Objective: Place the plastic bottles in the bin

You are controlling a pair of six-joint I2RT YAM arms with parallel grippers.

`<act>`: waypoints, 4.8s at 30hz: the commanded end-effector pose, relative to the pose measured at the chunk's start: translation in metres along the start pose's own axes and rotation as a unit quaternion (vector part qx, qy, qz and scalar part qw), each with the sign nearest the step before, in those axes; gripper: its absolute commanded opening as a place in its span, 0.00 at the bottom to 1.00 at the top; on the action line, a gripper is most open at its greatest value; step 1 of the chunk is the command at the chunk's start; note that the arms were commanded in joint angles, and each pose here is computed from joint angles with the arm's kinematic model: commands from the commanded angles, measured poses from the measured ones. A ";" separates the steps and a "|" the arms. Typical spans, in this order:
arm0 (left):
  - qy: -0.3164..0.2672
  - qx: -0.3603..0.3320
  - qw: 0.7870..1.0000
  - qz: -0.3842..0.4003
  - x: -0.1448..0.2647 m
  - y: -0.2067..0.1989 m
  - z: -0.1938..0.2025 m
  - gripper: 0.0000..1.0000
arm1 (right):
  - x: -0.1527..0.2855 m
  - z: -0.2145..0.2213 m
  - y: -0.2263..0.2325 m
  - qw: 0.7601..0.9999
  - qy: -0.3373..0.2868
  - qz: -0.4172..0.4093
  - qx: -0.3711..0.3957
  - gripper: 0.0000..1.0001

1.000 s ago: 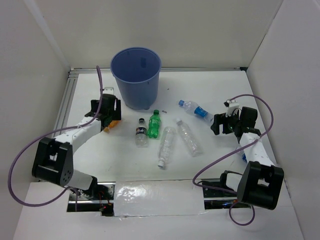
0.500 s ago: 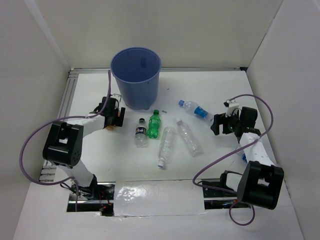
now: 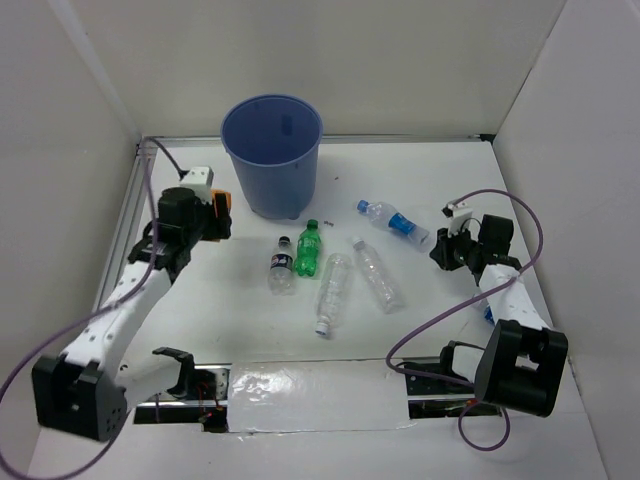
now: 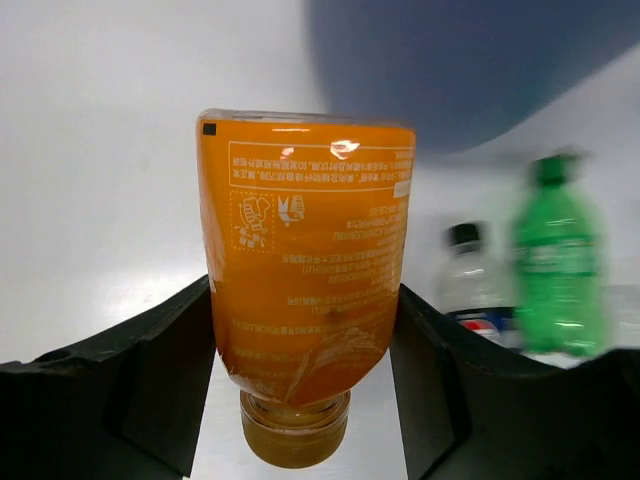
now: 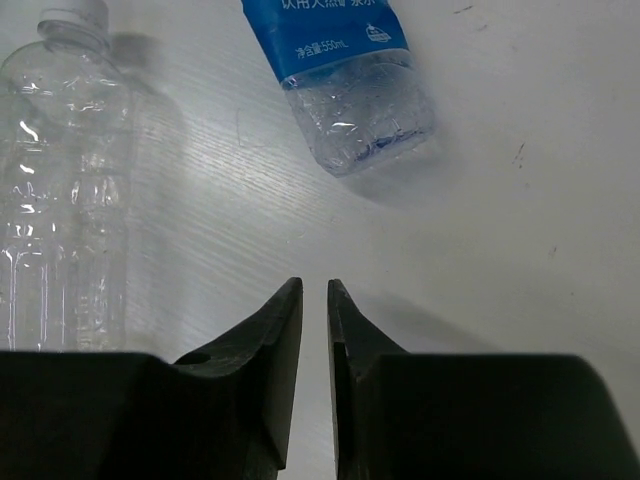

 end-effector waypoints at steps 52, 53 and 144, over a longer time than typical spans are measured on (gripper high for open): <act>-0.006 0.043 0.979 0.198 0.063 -0.126 0.034 1.00 | -0.143 -0.080 0.011 0.974 0.115 -0.100 0.165 0.25; 0.009 0.044 0.982 0.185 0.056 -0.125 0.043 1.00 | -0.137 -0.091 0.015 0.975 0.102 -0.104 0.168 0.19; -0.026 -0.086 0.958 0.271 0.092 -0.217 0.021 1.00 | -0.100 -0.010 0.101 0.957 0.252 -0.139 0.044 0.33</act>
Point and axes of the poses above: each gripper's point midway between its finger pads, its own x axis back along the fingers, its own y axis along the line the jaws close on, z = x × y, the point moved 2 cm from there along x, back along the fingers, and after that the axes turned 1 degree about -x, right-handed, at the moved point
